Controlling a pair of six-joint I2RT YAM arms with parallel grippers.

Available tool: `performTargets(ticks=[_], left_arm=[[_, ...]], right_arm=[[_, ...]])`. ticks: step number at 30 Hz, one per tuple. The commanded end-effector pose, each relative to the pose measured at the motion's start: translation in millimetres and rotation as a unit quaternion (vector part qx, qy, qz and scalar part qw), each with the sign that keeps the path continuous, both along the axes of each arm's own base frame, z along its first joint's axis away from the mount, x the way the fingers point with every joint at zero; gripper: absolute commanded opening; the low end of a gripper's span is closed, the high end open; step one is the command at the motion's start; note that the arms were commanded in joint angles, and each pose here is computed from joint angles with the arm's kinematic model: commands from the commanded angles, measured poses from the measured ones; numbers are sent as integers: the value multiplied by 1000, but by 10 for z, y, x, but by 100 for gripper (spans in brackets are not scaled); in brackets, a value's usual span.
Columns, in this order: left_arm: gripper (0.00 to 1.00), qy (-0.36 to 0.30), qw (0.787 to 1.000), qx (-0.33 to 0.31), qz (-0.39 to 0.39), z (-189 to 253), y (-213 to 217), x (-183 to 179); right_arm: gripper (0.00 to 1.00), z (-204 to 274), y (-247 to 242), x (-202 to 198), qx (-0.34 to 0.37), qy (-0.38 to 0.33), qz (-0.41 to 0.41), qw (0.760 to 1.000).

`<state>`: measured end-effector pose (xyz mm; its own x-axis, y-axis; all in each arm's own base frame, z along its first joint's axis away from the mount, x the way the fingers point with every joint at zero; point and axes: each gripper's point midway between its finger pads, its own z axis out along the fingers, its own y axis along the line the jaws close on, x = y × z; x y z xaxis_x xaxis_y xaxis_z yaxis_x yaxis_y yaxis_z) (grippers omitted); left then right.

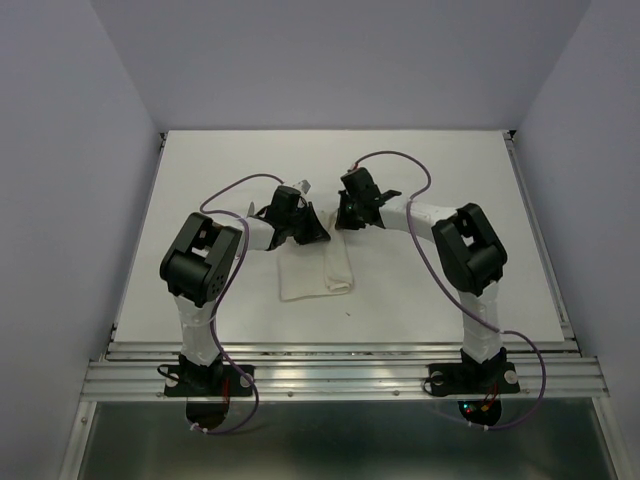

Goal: Fold the napkin into a case and place the utensils inside
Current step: Fold the lower triangle-folded napkin at the center of the board.

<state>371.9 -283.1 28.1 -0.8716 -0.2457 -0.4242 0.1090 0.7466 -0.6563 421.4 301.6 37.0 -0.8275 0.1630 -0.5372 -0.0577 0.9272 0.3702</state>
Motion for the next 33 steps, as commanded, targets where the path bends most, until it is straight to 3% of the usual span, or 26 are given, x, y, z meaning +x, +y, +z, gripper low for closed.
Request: performTargets(ticks=[1, 20, 27, 33], left_arm=[[0, -24, 1000, 1, -5, 194, 23, 67], [1, -71, 997, 13, -28, 674, 54, 91], [0, -80, 997, 13, 2, 800, 254, 308], [0, -81, 997, -9, 8, 855, 127, 572]], right_arm=[[4, 295, 213, 139, 39, -33, 22, 998], [4, 193, 339, 224, 55, -27, 25, 998], [4, 193, 337, 208, 58, -27, 27, 998], [4, 227, 354, 217, 62, -29, 27, 997]])
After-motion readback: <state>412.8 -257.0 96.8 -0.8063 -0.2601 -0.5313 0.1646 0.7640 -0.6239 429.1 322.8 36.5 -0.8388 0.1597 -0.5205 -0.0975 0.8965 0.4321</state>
